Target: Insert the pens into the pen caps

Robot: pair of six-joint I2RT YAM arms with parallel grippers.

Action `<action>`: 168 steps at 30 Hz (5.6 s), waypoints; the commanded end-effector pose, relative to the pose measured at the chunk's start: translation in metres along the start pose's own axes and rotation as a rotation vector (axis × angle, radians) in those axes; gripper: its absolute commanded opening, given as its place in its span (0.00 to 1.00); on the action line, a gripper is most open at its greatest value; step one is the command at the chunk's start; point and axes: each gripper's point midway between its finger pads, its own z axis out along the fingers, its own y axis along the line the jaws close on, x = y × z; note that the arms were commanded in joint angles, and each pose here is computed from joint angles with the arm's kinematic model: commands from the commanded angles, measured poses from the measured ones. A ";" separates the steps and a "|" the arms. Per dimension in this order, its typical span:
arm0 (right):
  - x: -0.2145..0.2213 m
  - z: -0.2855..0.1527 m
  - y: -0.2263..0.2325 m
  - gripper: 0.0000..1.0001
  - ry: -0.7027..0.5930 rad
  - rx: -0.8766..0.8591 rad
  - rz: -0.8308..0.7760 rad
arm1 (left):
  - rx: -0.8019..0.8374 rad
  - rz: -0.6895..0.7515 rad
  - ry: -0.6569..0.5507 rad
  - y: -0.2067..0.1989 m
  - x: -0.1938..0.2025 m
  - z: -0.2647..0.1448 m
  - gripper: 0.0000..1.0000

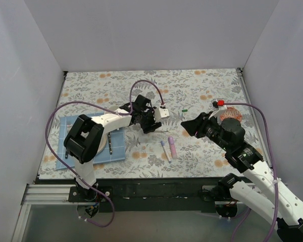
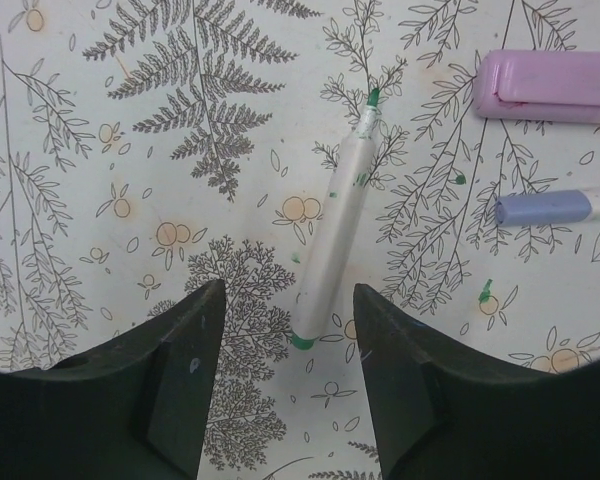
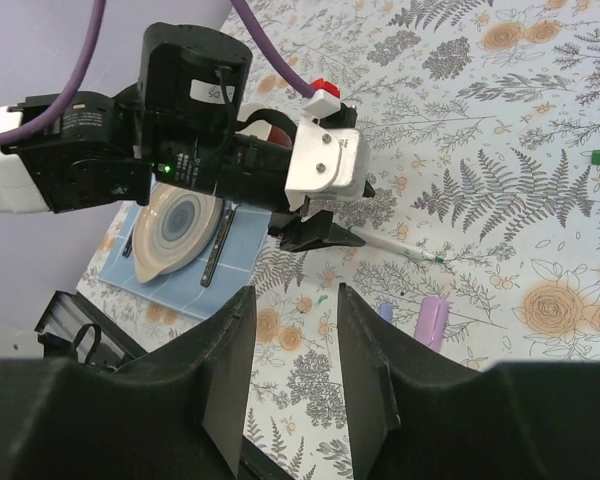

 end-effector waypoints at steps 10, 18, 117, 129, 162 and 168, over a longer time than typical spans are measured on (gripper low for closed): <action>-0.036 -0.015 0.005 0.45 -0.125 0.020 -0.042 | 0.106 -0.023 0.049 -0.011 0.017 0.018 0.46; -0.042 -0.020 0.004 0.44 -0.147 0.041 -0.038 | 0.169 -0.121 0.074 -0.039 0.028 0.017 0.25; 0.022 0.082 0.083 0.01 0.124 -0.584 0.072 | 0.403 -0.530 -0.561 -0.081 -0.148 -0.127 0.37; 0.010 0.081 0.083 0.17 0.094 -0.549 0.042 | 0.389 -0.531 -0.539 -0.089 -0.136 -0.130 0.00; -0.028 0.056 0.080 0.58 0.027 -0.631 -0.072 | 0.190 -0.526 -0.605 -0.083 -0.116 -0.165 0.00; -0.015 0.063 0.093 0.54 0.051 -0.656 -0.041 | 0.248 -0.532 -0.608 -0.088 -0.120 -0.163 0.00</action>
